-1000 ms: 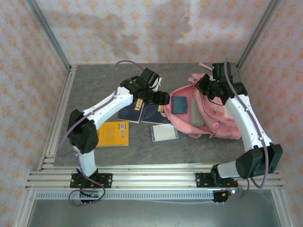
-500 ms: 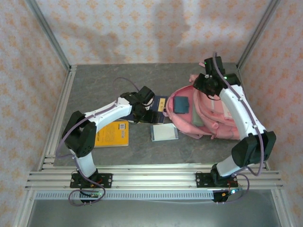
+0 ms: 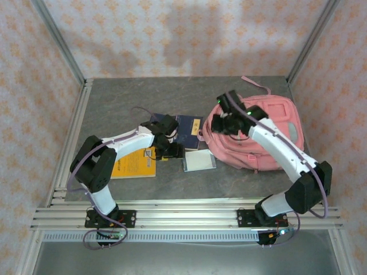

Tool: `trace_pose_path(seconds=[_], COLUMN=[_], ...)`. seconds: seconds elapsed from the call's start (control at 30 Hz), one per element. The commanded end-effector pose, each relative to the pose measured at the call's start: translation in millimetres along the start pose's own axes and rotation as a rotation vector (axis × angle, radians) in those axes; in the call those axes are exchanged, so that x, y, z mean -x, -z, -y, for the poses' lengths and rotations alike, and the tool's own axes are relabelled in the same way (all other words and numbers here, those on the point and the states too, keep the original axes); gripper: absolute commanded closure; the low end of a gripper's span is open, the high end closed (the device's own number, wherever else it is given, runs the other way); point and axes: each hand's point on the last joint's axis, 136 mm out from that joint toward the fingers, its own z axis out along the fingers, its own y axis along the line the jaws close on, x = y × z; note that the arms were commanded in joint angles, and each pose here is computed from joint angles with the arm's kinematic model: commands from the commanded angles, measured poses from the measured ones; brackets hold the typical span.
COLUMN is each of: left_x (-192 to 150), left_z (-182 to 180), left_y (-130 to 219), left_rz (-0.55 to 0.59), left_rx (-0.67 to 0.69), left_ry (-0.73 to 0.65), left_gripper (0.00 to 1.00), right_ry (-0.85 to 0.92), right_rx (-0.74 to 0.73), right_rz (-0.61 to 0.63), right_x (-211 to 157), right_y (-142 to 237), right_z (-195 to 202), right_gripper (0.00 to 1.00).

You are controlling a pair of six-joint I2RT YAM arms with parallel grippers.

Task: Pack the student bag
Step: Close the student bag at the middle-right of the table, then pick up the loose stationery from the center of the table.

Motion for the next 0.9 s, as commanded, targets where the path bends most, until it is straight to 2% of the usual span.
trace_pose_path(seconds=[0.0, 0.1, 0.3, 0.43, 0.53, 0.63, 0.73, 0.87], left_x=[4.5, 2.3, -2.8, -5.6, -5.9, -6.2, -7.4, -8.0], left_z=[18.7, 21.3, 18.8, 15.3, 12.8, 8.4, 3.9, -4.7], left_y=[-3.6, -11.9, -25.5, -31.9, -34.5, -36.2, -37.6, -40.2], left_rz=[0.010, -0.013, -0.038, -0.048, -0.055, -0.061, -0.068, -0.076], left_rx=[-0.113, -0.142, -0.163, -0.162, -0.153, -0.142, -0.134, -0.121], left_ry=[0.037, 0.057, 0.090, 0.104, 0.107, 0.118, 0.121, 0.132], left_gripper=[0.28, 0.28, 0.30, 0.30, 0.30, 0.30, 0.31, 0.31], right_ry=[-0.021, -0.036, -0.019, -0.019, 0.006, 0.015, 0.009, -0.025], right_rx=[-0.128, -0.159, -0.303, -0.327, -0.402, -0.472, -0.453, -0.339], right_rz=[-0.162, -0.158, -0.250, -0.269, -0.290, -0.256, -0.230, -0.237], right_x=[-51.8, -62.7, -87.3, -91.8, -92.7, -87.1, -84.6, -88.3], right_y=[-39.9, -55.4, -95.9, -113.4, -124.2, -123.7, -119.2, -114.1], right_z=[25.8, 33.9, 48.9, 52.3, 63.1, 74.9, 73.2, 55.6], right_gripper=[0.95, 0.99, 1.00, 1.00, 1.00, 1.00, 1.00, 1.00])
